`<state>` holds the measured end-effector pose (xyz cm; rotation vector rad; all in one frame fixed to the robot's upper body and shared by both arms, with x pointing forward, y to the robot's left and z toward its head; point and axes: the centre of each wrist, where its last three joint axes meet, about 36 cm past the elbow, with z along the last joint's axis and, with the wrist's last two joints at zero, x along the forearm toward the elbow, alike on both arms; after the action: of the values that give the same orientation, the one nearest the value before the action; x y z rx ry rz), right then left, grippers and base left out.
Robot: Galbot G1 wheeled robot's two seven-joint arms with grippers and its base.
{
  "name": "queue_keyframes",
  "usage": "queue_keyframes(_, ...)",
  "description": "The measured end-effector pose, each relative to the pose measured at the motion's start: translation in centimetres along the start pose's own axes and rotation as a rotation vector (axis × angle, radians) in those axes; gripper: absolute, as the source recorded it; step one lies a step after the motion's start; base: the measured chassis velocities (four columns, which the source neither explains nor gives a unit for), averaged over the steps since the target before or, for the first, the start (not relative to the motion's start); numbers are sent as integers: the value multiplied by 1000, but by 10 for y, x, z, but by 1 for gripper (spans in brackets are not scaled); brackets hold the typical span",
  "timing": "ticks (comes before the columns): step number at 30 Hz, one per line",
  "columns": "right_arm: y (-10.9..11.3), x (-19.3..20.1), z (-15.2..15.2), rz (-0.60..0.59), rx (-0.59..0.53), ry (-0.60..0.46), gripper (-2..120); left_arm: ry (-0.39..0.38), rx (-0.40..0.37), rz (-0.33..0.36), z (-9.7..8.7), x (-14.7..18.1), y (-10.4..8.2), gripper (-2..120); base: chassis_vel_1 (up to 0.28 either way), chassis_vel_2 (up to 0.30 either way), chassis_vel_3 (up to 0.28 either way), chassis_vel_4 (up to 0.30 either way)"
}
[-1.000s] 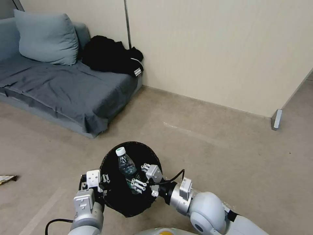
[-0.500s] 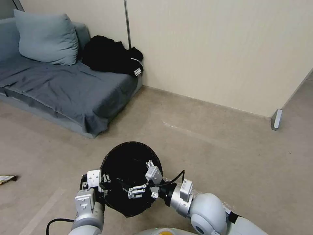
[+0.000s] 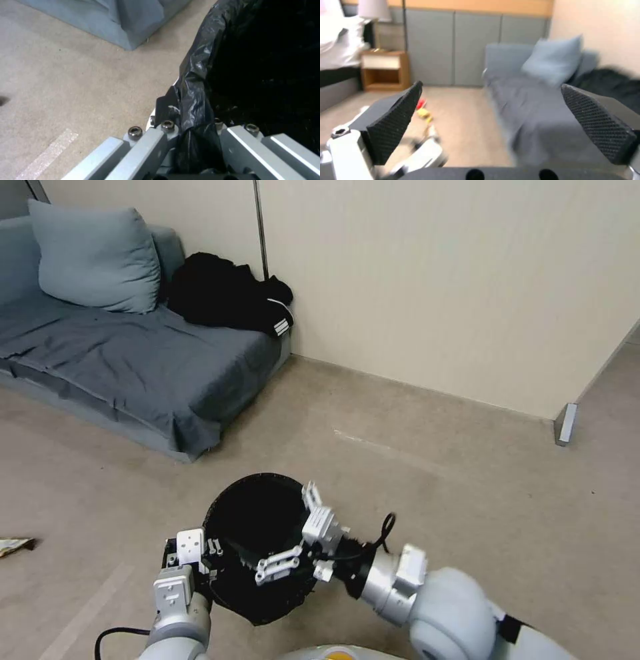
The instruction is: Pick up the trash bin, then pick up the garbage from the floor and place it into the trash bin.
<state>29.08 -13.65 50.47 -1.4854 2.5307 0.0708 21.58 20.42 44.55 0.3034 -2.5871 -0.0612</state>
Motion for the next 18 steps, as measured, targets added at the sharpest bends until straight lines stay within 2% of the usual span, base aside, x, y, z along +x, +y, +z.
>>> queue_keyframes(2,-5,2,-6,27,36,-24,100,2,-3,-1,1,-1,0,1,0,0,0,0)
queue_keyframes(5,-19,14,-15,190,193,-70,100,1,-12,-3,2,-2,4,1,0,0,0,0)
queue_keyframes(6,-19,14,-15,190,193,-70,100,1,-12,-3,2,-2,4,1,0,0,0,0)
queue_keyframes(7,-20,17,-15,263,228,-75,100,0,-13,-5,3,-2,5,1,0,0,0,0)
queue_keyframes(9,-13,21,-9,414,250,-87,100,-5,-15,-10,3,-3,9,1,0,0,0,0)
queue_keyframes(10,-13,21,-9,414,250,-87,100,-5,-15,-10,3,-3,9,1,0,0,0,0)
queue_keyframes(12,-2,23,7,556,247,-67,100,-12,-17,-11,3,-1,12,1,0,0,0,0)
queue_keyframes(14,5,26,21,649,293,-25,100,-25,-16,-12,0,0,15,1,0,0,0,0)
queue_keyframes(18,15,32,41,740,298,24,100,-47,-7,-16,-3,1,18,1,0,0,0,0)
